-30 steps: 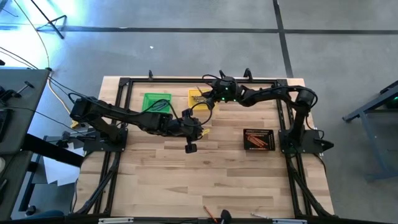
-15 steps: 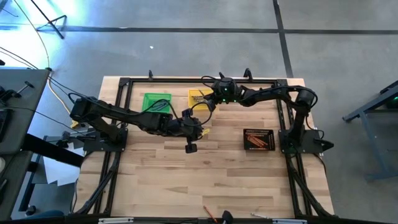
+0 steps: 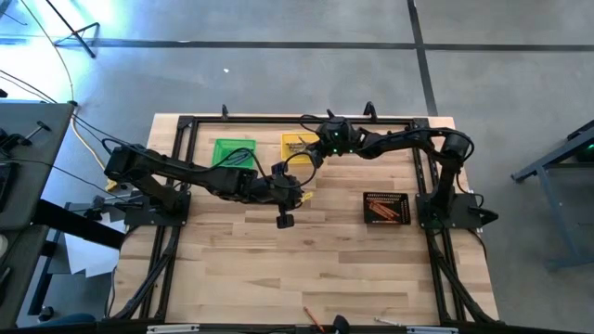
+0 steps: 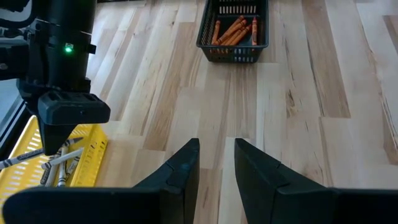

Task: Sort crayons
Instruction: Put the gray crayon into the yellow bin

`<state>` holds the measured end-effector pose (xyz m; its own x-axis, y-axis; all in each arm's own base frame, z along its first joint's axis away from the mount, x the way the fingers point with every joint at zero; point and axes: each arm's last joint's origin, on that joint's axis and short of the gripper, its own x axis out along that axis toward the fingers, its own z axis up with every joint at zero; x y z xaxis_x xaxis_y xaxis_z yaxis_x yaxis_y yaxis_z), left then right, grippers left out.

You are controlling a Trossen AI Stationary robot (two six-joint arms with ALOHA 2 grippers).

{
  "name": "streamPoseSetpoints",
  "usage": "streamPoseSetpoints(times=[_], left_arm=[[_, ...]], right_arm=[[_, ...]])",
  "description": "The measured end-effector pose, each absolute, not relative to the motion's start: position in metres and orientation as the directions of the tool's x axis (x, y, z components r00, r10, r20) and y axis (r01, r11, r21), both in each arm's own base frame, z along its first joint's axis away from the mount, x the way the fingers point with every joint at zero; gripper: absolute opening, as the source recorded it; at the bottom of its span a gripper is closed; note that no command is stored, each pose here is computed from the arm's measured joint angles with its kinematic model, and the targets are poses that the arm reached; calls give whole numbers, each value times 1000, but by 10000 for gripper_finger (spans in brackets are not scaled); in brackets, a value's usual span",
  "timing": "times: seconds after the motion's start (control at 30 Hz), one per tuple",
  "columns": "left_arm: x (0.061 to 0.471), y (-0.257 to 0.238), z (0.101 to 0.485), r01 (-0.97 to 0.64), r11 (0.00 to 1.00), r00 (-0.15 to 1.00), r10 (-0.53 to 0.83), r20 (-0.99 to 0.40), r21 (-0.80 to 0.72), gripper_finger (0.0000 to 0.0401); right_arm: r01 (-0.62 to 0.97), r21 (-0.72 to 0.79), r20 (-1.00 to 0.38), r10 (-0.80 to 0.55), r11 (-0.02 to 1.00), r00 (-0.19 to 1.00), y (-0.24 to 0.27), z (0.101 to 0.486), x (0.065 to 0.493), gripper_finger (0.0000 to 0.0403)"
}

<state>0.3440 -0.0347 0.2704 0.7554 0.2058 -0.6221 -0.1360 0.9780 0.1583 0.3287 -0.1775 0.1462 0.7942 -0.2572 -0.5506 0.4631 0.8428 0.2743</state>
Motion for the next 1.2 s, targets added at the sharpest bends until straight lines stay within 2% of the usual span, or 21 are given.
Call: streamPoseSetpoints(times=[0.33,0.57,0.73,0.83,1.0,1.13,1.2], left_arm=[[344,-35,270,-136,978,755,205,-622,158,86],[344,-35,270,-136,978,755,205,-623,158,86],[343,-35,269,-134,978,747,206,-632,161,86],[342,-35,269,-138,978,740,205,-640,153,86],[341,-34,267,-155,978,721,206,-661,136,86],[341,-34,267,-157,978,722,206,-661,134,86],[341,-34,267,-157,978,722,206,-660,134,86]], right_arm=[[464,275,-557,-254,842,791,-177,146,328,40],[445,267,-551,-243,855,798,-178,147,330,80],[425,256,-571,-219,868,791,-180,164,333,102],[384,201,-667,-160,901,727,-177,191,328,104],[342,159,-881,-23,926,472,-153,229,300,105],[339,195,-946,85,920,314,-117,254,278,105],[351,213,-955,119,912,270,-97,263,270,105]])
